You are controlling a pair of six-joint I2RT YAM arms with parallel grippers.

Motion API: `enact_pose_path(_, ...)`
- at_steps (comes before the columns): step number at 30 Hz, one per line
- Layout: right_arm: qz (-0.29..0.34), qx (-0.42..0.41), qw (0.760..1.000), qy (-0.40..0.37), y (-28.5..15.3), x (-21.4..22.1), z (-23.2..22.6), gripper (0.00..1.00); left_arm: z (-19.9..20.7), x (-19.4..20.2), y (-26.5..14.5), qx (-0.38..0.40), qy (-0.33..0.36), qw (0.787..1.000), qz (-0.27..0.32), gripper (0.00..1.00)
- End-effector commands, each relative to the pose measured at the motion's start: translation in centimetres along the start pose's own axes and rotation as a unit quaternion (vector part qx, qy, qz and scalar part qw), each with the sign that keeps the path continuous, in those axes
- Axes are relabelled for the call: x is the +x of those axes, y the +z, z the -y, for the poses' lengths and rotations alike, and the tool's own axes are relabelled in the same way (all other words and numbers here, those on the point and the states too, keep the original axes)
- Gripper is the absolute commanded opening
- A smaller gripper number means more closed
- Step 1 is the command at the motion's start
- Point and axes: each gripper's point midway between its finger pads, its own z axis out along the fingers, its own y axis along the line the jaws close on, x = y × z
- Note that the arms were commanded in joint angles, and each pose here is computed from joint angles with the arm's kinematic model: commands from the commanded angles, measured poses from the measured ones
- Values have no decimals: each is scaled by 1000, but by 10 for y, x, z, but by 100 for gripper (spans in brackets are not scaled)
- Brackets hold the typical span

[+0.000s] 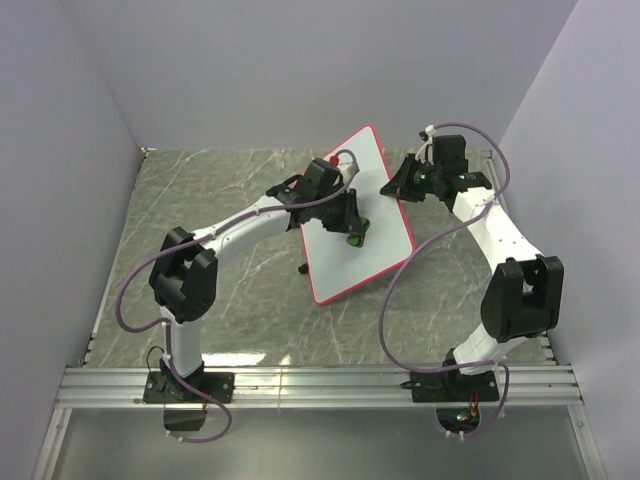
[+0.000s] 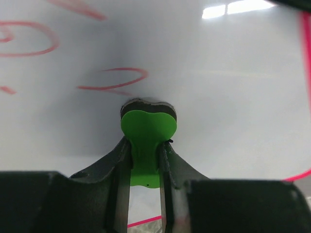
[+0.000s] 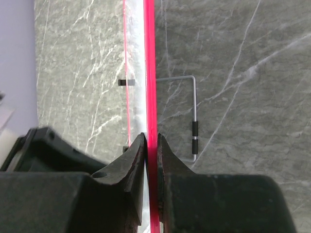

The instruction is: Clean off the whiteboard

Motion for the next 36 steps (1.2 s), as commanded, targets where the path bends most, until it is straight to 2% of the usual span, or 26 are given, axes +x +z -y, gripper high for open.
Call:
enact_pose_path(1, -52, 40, 998, -12, 0, 37, 12, 0, 47, -9, 4, 65, 33, 997, 9, 0)
enact_pose_path(7, -60, 43, 997, -15, 2, 42, 13, 0, 25, -17, 24, 34, 26, 999, 2, 0)
enact_pose_path(10, -60, 45, 997, -16, 1, 43, 13, 0, -3, -23, 31, 18, 3, 1000, 2, 0)
enact_pose_path(14, -61, 46, 997, -20, -1, 41, 12, 0, -63, -27, 32, -33, -35, 999, 1, 0)
enact_pose_path(17, -61, 51, 997, -24, -2, 39, 12, 0, -107, -15, 30, -71, -57, 996, -7, 0)
enact_pose_path(20, -59, 51, 997, -24, -2, 37, 12, 0, -134, 2, 28, -83, -71, 994, -18, 0)
enact_pose_path(23, -63, 51, 997, -20, 1, 39, 13, 0, -143, 12, 32, -88, -73, 993, -26, 0)
enact_pose_path(28, -66, 47, 997, -18, 5, 39, 11, 0, -117, 11, 35, -52, -54, 997, -32, 0)
enact_pose_path(31, -70, 47, 996, -18, 7, 40, 11, 0, -86, 3, 34, -25, -28, 999, -33, 0)
enact_pose_path(36, -74, 44, 996, -17, 11, 46, 9, 0, -10, -21, 30, 37, 24, 999, -19, 0)
